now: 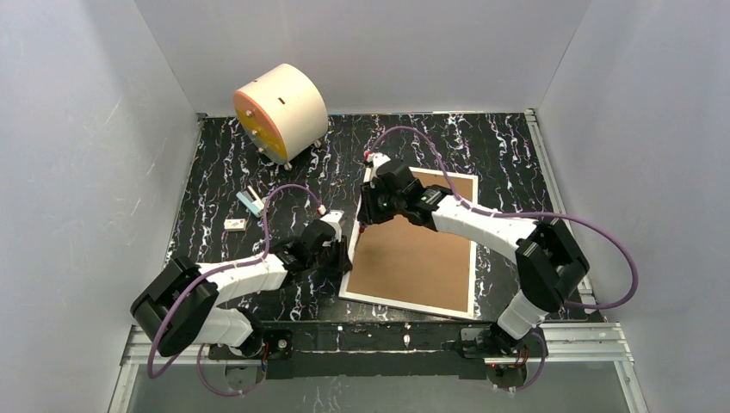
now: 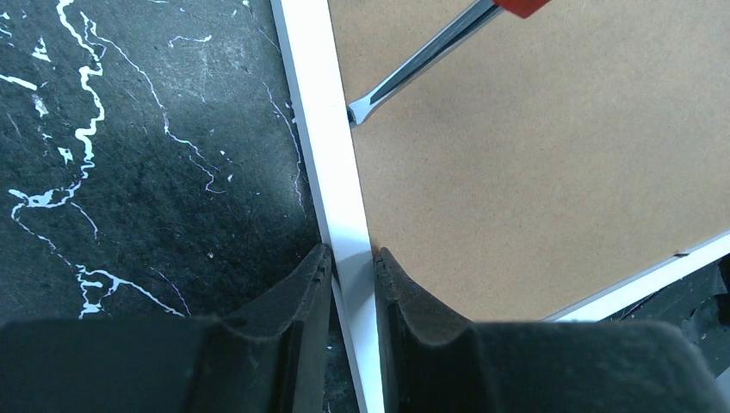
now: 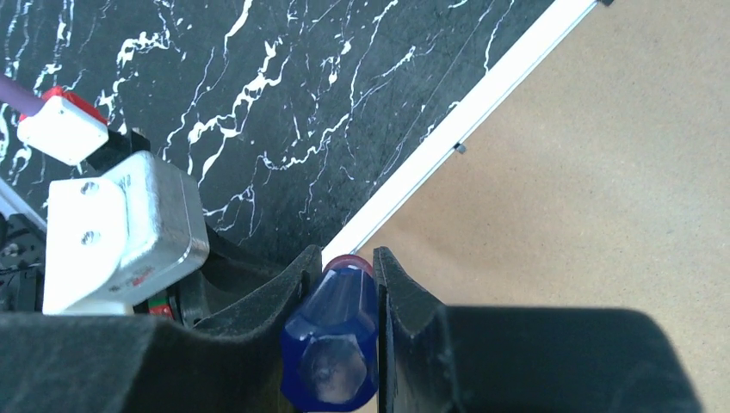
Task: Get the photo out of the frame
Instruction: Release the photo frame item from the photo frame.
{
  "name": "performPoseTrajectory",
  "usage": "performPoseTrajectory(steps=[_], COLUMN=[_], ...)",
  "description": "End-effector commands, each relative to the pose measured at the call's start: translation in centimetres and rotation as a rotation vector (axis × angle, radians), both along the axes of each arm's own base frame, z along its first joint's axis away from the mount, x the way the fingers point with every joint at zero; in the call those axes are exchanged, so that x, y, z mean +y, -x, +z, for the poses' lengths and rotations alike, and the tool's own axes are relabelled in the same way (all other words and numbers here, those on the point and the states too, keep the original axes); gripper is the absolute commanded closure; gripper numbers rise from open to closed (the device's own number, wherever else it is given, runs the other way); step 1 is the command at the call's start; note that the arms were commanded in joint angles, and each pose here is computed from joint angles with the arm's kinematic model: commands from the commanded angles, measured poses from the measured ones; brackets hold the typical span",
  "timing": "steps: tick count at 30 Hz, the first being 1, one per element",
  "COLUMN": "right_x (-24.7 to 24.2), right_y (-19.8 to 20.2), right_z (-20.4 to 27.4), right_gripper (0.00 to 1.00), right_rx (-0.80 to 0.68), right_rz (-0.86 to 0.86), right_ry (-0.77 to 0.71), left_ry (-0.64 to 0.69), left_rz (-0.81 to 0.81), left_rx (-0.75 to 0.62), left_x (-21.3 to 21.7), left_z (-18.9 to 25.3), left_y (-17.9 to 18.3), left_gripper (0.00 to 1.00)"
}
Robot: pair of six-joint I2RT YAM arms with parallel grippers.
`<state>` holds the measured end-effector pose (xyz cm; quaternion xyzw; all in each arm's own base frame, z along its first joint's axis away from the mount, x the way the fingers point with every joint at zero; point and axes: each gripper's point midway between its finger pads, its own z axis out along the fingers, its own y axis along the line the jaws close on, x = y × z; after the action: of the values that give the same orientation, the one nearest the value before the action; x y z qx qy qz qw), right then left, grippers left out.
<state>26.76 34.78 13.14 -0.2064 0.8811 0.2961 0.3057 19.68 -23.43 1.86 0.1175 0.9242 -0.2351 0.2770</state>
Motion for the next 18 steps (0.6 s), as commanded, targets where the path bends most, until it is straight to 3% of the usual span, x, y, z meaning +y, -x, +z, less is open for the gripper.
performPoseTrajectory(steps=[1, 9, 18], right_x=[2.5, 4.0, 0.3], right_y=[1.1, 1.1, 0.5], right_z=[0.4, 1.4, 3.2], right_gripper=[0.99, 0.99, 0.99], right_rx=[-0.003, -0.048, -0.111], right_rz=[0.034, 0.021, -0.09], right_ry=[0.033, 0.048, 0.006], left_ry=[-0.169, -0.166, -0.166], left_rz=[0.004, 0.015, 0.016], left_rx=[0.089, 0.08, 0.077], left_x=[3.5, 3.5, 3.5], left_z=[-4.3, -4.1, -3.9], left_y=[2.7, 2.6, 2.5], left_gripper=[1.0, 1.0, 1.0])
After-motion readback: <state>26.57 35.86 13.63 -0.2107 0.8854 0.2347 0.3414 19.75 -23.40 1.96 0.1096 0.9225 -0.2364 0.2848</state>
